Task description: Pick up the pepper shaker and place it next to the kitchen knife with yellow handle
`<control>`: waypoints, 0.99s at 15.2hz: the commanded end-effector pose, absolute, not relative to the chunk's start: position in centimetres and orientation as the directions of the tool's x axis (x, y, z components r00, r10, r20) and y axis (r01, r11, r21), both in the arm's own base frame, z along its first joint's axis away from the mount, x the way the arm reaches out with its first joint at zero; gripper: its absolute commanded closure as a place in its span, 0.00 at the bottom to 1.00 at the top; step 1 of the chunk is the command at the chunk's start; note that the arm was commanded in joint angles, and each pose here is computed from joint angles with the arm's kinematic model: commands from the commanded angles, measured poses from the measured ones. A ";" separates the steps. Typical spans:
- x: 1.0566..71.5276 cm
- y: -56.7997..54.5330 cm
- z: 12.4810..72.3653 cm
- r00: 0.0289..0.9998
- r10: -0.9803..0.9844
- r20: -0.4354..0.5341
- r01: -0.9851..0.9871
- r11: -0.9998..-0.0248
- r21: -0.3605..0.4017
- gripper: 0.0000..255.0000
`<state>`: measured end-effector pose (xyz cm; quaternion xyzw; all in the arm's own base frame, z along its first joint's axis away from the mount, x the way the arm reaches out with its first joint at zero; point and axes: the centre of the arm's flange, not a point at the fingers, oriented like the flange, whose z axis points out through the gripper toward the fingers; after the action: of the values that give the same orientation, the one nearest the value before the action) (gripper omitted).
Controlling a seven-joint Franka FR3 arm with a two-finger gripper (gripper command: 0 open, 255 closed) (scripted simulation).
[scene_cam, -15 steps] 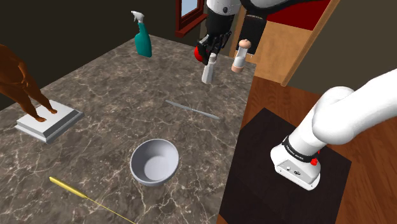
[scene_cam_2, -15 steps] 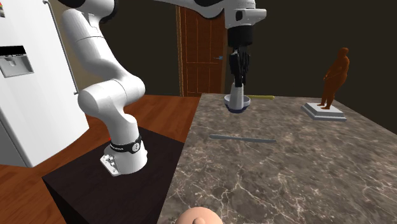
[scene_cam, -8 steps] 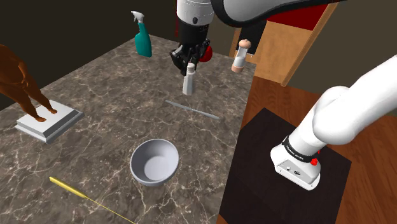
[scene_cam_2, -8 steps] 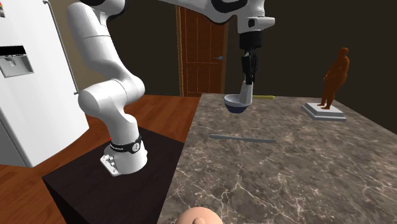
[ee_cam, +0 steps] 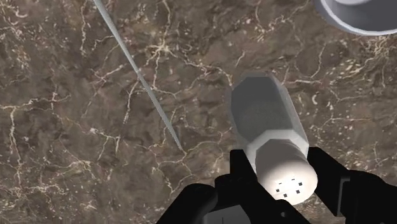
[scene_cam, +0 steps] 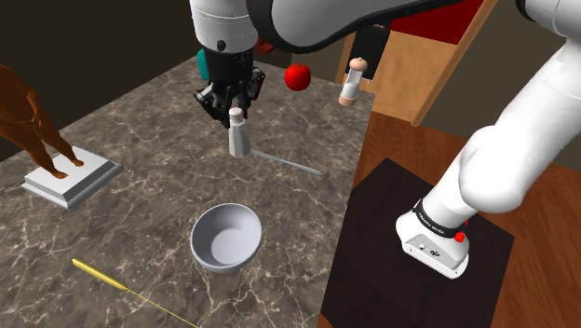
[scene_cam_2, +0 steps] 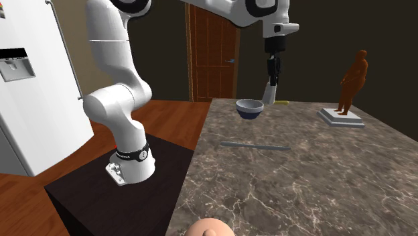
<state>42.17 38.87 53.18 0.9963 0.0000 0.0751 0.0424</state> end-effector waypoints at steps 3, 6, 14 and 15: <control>42.5 44.2 52.3 0.989 0.004 0.150 -0.009 -0.996 0.084 1.00; 43.0 48.1 51.9 0.989 0.004 0.150 -0.009 -0.996 0.084 1.00; 44.2 57.4 50.2 0.989 0.004 0.150 -0.009 -0.996 0.084 1.00; 44.2 57.4 49.7 0.989 0.004 0.150 -0.009 -0.996 0.084 1.00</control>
<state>44.09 57.12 50.10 0.9963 -0.0007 0.0751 0.0421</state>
